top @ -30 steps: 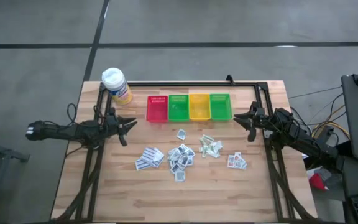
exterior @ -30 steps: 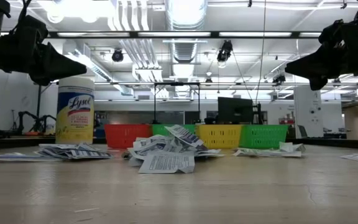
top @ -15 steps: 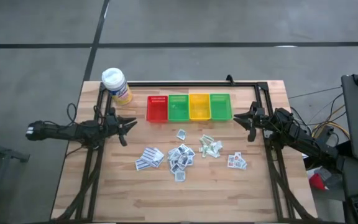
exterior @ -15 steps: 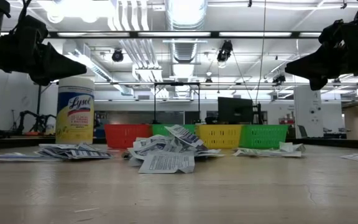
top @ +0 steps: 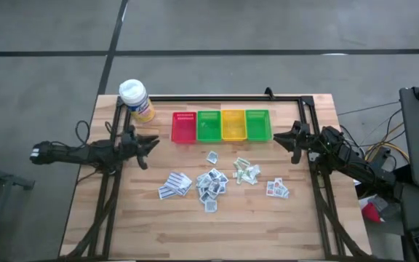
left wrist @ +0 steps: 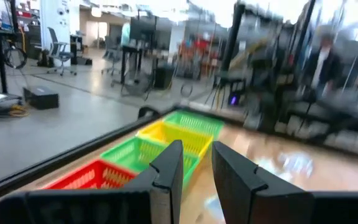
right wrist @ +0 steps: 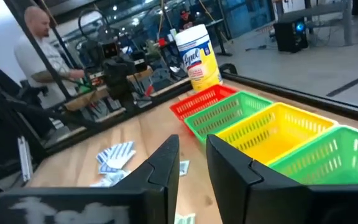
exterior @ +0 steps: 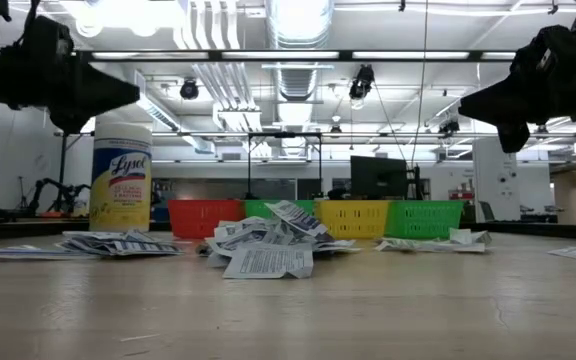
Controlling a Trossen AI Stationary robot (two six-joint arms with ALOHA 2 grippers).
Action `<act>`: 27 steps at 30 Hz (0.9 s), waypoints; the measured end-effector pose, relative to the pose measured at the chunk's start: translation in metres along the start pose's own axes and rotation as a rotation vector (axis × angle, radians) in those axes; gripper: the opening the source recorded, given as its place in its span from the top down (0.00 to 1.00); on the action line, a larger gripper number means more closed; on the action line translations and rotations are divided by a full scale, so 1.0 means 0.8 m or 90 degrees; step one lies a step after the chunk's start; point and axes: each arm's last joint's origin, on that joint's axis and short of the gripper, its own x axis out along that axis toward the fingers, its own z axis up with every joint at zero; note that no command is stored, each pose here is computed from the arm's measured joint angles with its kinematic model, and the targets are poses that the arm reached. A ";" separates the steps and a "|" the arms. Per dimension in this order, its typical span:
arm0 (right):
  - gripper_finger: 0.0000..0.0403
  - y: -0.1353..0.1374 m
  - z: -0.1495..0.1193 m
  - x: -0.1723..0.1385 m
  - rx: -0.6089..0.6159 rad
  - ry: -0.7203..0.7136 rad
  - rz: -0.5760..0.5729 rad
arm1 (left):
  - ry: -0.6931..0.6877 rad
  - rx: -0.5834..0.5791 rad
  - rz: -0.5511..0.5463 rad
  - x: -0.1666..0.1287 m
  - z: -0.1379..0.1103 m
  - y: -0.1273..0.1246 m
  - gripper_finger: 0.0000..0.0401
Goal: Pick & Place First Aid Supplies
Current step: Put the ointment pack into the red bin
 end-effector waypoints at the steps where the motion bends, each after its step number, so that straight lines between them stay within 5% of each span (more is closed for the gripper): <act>1: 0.82 0.000 0.001 0.000 -0.001 -0.003 0.001 | -0.013 -0.026 -0.002 0.000 0.003 0.000 0.79; 6: 0.83 0.004 0.009 0.000 -0.013 -0.046 0.020 | -0.076 -0.109 -0.015 -0.001 0.016 -0.002 0.79; 15: 0.81 0.019 0.039 -0.008 -0.063 -0.209 0.091 | -0.101 -0.104 -0.017 -0.002 0.022 -0.002 0.79; 27: 0.84 0.026 0.056 -0.007 -0.038 -0.189 0.088 | -0.102 -0.069 -0.015 -0.002 0.023 -0.002 0.79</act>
